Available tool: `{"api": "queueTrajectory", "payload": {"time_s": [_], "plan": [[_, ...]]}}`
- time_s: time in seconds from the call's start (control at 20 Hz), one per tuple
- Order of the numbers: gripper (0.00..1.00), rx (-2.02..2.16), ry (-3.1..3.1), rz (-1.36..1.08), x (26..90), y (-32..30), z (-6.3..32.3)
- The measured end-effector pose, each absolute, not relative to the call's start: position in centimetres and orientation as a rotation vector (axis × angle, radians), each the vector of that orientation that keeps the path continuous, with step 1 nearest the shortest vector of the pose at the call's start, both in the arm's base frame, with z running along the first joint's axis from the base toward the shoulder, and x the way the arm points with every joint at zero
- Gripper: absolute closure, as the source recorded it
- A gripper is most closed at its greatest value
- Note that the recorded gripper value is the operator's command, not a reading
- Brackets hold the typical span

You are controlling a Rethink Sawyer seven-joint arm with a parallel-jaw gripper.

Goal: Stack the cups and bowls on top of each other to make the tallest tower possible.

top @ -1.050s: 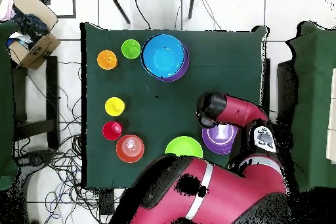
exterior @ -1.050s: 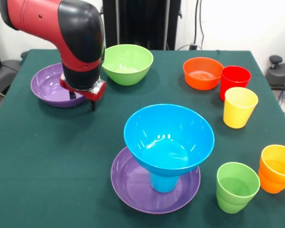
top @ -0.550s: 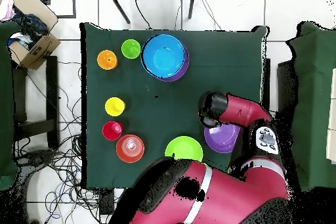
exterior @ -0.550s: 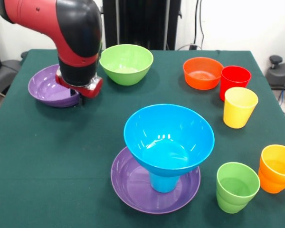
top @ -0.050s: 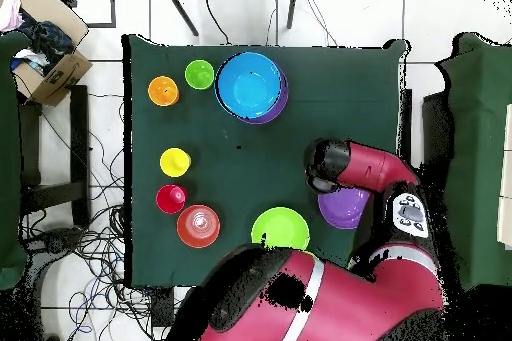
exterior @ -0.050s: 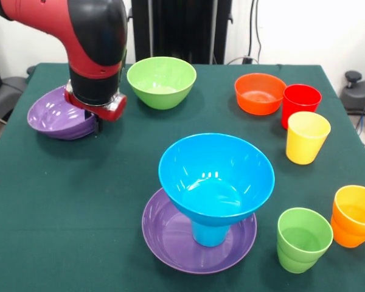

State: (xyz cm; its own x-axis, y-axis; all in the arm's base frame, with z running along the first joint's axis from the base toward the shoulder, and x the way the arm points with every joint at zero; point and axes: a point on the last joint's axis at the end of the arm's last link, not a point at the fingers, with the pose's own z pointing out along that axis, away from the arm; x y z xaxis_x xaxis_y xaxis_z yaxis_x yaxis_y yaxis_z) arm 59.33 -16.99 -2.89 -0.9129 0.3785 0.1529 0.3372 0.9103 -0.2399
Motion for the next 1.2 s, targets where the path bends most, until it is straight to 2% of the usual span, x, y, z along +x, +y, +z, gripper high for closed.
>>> {"api": "queueTrajectory", "payload": {"time_s": [0.25, 0.95, 1.2], "plan": [[1.00, -0.531, -2.879, 0.321, 60.3, -16.3, -0.8], [1.00, -0.488, -2.921, 0.356, 65.4, -13.3, 8.3], [1.00, -0.490, -2.988, 0.378, 67.6, -12.8, 12.7]]}}
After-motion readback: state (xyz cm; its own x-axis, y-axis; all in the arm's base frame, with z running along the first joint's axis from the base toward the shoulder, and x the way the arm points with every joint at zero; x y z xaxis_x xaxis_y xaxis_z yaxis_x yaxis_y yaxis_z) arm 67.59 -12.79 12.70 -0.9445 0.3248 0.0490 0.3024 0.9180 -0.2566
